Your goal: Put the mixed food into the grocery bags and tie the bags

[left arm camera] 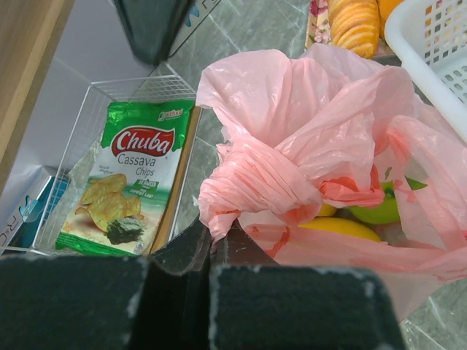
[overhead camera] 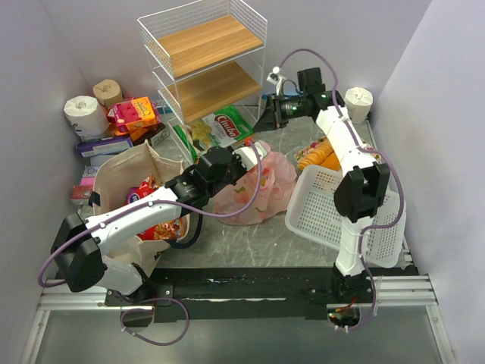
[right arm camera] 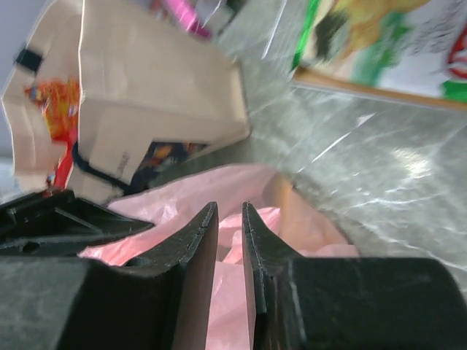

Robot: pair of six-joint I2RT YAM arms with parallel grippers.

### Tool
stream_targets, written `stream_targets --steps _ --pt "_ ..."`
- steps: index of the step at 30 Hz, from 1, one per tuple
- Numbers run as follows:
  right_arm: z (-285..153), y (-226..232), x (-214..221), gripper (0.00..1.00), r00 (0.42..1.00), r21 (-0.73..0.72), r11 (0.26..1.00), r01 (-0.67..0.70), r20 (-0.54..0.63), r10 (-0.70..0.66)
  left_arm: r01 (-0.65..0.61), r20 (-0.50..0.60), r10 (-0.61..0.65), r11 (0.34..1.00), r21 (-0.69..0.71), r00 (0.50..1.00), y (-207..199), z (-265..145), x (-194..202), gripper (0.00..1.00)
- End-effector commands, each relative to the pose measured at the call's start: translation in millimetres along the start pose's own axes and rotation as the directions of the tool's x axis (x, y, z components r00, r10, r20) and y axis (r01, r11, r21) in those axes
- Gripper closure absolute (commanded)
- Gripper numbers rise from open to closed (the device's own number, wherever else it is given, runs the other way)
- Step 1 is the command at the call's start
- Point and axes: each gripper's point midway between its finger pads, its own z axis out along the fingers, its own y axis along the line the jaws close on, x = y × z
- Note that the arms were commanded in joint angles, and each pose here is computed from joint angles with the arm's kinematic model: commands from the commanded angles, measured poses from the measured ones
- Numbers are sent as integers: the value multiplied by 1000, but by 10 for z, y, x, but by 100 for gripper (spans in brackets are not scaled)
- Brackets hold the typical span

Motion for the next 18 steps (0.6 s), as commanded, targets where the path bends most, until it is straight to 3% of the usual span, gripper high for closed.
stream_targets --steps 1,10,18 --pt "60 399 301 73 993 -158 987 39 -106 -56 -20 55 20 1000 17 998 -9 -1 -201 99" --pt "142 527 1025 80 970 -252 967 -43 -244 -21 -54 32 55 998 -45 998 95 8 -131 99" --pt "73 644 1266 77 972 -302 952 -40 -232 -33 3 28 -1 997 -82 1000 128 0 -86 99"
